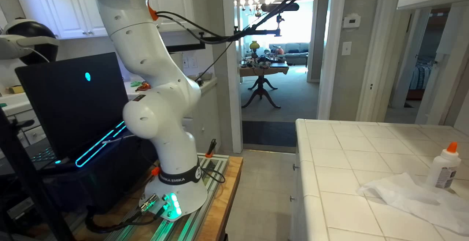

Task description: Take a pot out of the cabinet

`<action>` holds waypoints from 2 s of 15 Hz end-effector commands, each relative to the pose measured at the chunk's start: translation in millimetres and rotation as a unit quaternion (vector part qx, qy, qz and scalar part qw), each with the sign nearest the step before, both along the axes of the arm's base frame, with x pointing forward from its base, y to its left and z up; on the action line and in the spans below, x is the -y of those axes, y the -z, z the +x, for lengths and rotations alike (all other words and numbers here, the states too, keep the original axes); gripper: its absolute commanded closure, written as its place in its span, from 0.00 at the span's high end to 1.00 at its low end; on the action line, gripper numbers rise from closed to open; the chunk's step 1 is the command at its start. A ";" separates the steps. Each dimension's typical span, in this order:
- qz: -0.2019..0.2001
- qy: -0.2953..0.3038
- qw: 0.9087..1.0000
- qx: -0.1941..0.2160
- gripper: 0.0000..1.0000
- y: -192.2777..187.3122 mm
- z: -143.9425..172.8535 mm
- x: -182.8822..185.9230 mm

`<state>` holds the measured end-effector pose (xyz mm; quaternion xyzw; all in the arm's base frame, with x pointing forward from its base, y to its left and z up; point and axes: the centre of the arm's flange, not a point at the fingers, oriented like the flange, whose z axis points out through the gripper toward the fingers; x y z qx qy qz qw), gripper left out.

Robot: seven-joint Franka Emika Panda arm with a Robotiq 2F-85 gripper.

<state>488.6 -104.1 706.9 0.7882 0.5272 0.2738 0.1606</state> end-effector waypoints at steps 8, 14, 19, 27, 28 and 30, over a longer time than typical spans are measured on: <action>0.002 -0.001 1.000 -0.014 0.02 24.3 -36.4 -20.1; -0.004 -0.008 0.999 -0.037 0.02 45.2 -44.4 -27.7; -0.002 0.010 0.995 -0.101 0.02 78.6 -43.7 -30.9; 0.042 0.008 0.979 -0.200 0.02 143.8 -26.6 -32.7; 0.044 0.008 0.978 -0.206 0.02 150.7 -24.3 -30.7; 0.041 0.004 0.975 -0.219 0.02 164.9 -20.8 -25.6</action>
